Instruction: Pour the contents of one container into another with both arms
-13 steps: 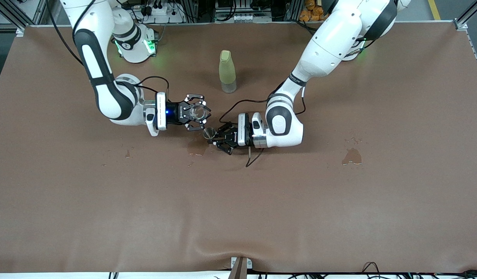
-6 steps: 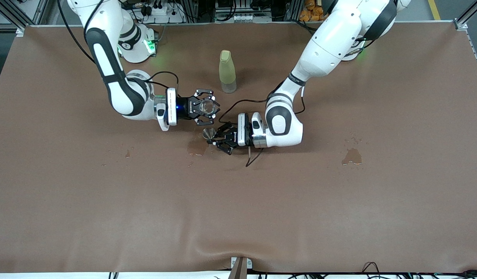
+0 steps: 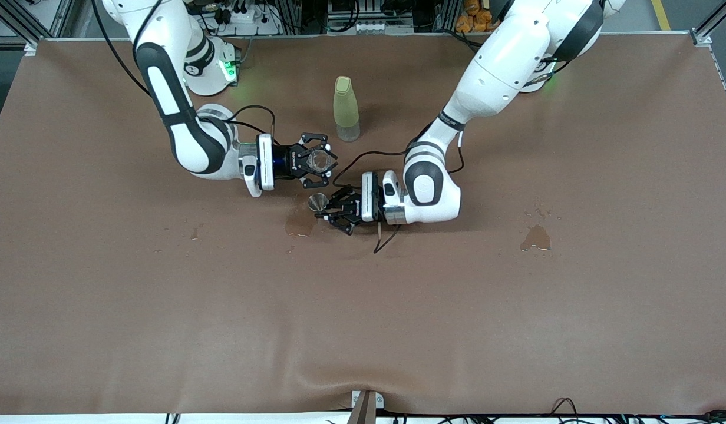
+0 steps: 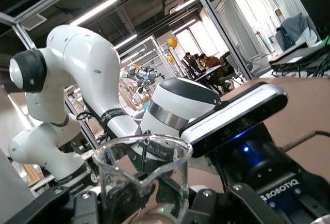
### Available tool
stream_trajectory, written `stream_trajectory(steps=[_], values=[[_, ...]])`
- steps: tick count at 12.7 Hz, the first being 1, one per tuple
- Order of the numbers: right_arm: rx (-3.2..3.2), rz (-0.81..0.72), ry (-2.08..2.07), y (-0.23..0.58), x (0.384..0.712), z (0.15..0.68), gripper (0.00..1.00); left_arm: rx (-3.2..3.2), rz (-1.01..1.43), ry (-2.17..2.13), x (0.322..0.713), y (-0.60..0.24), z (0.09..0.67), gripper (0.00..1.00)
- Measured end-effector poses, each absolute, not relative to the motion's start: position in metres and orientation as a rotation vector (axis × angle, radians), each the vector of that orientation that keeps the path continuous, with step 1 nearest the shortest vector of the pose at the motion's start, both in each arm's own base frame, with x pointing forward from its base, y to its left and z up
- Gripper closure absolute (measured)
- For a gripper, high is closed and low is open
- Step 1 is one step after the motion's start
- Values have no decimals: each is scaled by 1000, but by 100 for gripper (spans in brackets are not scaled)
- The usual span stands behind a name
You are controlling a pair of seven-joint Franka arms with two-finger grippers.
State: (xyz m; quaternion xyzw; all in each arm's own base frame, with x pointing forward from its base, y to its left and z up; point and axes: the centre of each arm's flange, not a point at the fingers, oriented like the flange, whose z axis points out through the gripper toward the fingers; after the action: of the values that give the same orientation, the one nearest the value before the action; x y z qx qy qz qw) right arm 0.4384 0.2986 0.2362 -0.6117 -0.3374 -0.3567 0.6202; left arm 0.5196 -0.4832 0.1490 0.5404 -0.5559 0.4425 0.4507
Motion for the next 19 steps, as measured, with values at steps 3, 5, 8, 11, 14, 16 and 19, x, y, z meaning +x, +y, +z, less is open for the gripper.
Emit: stream_trajectory(steps=[3, 5, 8, 11, 14, 16, 19], values=[[-1439, -756, -702, 303, 437, 235, 85, 1336, 1093, -1374, 520, -483, 149, 79], [-1467, -707, -649, 304, 436, 234, 85, 1337, 1093, -1374, 520, -483, 148, 79], [-1486, -650, -579, 304, 437, 237, 85, 1339, 1093, -1374, 520, -482, 148, 79], [-1502, -594, -513, 304, 439, 245, 85, 1341, 1094, -1375, 521, -481, 147, 79], [-1513, -544, -458, 304, 440, 251, 85, 1345, 1096, -1375, 523, -479, 147, 79], [-1527, -505, -415, 304, 441, 252, 85, 1346, 1095, -1375, 523, -479, 147, 79], [-1540, -480, -386, 303, 441, 251, 85, 1349, 1091, -1374, 522, -478, 145, 79]])
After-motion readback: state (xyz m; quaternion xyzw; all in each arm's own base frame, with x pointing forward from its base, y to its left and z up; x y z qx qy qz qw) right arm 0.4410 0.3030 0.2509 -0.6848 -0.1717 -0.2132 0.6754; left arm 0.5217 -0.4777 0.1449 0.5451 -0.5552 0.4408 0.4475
